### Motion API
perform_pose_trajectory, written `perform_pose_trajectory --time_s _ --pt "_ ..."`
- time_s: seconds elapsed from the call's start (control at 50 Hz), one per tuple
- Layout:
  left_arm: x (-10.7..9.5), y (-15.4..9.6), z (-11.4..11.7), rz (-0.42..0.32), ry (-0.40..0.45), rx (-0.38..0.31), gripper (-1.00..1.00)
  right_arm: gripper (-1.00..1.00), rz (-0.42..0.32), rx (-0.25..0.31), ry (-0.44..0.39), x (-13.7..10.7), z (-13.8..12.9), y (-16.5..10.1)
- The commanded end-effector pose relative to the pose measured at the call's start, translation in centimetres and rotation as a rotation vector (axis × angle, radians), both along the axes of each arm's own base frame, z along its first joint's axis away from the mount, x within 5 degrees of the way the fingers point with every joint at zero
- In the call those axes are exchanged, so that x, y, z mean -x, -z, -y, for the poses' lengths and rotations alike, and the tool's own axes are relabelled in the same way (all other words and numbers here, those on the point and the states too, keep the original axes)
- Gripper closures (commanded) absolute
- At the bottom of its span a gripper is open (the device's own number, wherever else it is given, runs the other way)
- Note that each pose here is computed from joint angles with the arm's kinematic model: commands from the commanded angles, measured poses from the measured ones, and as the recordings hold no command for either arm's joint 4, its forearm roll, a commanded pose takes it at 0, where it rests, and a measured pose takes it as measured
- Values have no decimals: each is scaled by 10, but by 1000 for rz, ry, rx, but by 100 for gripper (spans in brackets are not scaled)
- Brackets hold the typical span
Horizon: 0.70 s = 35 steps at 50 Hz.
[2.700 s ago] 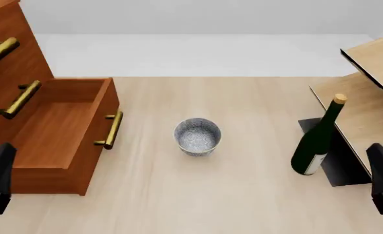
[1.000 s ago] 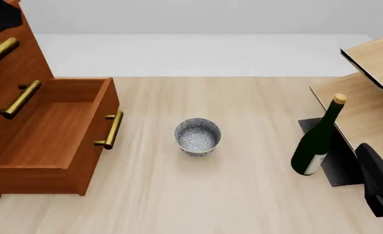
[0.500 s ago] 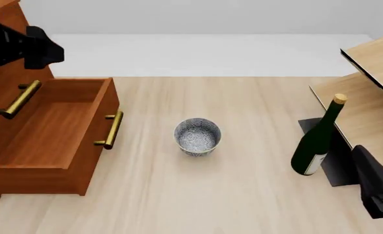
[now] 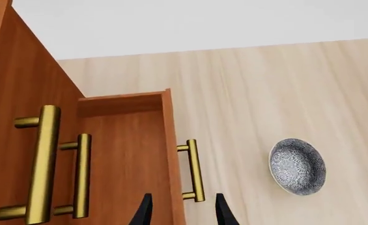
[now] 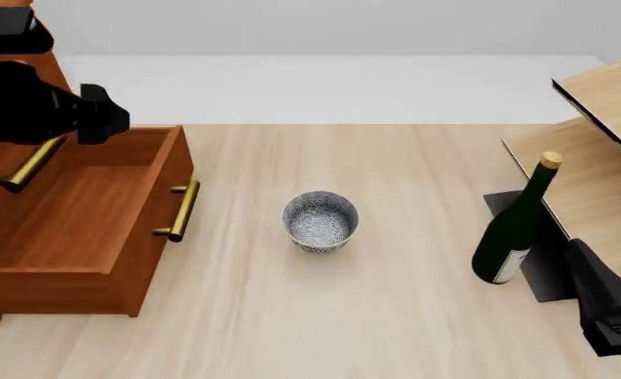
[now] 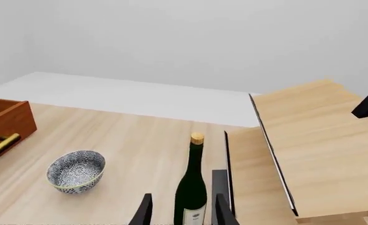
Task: Put the wine bottle in the bottom drawer of the cabinet.
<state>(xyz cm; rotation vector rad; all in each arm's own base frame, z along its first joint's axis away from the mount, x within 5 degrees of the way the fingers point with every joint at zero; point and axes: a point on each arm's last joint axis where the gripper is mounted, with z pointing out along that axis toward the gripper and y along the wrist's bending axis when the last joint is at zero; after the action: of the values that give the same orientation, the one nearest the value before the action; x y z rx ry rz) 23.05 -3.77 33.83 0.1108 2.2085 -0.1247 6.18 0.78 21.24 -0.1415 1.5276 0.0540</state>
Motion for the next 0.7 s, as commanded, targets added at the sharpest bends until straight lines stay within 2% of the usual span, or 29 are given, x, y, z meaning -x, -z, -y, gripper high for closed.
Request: perform_pose_trajectory --time_s 0.02,0.7 --pt "-5 22 3 -27 -8 21 -100 -100 -7 4 -4 -1 0 1" --pt "6 82 1 -101 -23 23 -100 -100 -15 22 24 -3 1 2"
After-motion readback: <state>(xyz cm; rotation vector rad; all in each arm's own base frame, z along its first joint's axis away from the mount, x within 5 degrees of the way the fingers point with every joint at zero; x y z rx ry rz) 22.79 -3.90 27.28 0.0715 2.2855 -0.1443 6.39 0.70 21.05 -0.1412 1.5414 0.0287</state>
